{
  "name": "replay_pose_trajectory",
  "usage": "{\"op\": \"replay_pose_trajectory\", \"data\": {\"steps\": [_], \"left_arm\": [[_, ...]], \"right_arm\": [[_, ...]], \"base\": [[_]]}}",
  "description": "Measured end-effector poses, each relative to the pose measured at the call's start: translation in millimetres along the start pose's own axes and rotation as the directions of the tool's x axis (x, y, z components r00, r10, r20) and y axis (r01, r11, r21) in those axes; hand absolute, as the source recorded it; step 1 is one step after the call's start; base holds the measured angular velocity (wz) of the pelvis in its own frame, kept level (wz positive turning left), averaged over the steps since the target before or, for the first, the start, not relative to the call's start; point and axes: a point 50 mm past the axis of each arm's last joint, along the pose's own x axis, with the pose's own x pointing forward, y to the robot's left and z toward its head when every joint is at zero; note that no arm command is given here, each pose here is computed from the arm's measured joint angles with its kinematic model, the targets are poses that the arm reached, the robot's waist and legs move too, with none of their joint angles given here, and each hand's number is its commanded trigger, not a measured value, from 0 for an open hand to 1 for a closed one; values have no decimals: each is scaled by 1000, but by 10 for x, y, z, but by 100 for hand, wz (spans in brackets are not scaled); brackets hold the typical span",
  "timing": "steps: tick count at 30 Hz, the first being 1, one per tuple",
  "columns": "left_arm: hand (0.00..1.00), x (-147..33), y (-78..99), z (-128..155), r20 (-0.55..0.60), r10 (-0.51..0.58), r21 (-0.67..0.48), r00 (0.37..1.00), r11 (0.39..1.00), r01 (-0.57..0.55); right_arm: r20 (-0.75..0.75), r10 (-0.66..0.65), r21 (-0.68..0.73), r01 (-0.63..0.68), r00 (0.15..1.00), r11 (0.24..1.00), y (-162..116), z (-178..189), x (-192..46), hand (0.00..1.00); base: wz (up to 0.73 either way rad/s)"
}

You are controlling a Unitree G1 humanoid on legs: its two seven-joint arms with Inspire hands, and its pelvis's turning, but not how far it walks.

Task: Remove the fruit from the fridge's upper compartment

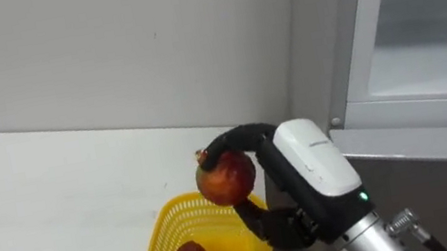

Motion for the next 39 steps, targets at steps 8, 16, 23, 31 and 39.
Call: {"op": "replay_pose_trajectory", "data": {"steps": [8, 16, 23, 31, 39], "left_arm": [[0, 1, 6, -2, -14, 4, -3, 1000, 1000, -4], [0, -2, 9, -33, -24, 22, 2, 999, 1000, -22], [0, 1, -30, 2, -12, 12, 15, 1000, 1000, -12], [0, 1, -48, 33, 3, 8, 13, 1000, 1000, -8], [0, -2, -59, 2, -4, 1, 11, 1000, 1000, -1]], "right_arm": [[-87, 66, -27, -69, 994, 997, 103, -148, -43, 100], [-199, 151, 1, -154, 968, 988, 273, -364, -181, 100], [-231, 201, 23, -201, 952, 979, 349, -397, -295, 100], [-227, 201, 25, -200, 953, 979, 351, -392, -292, 0], [-225, 198, 32, -196, 954, 980, 358, -378, -284, 0]], "base": [[2], [4], [0], [0], [0]]}}
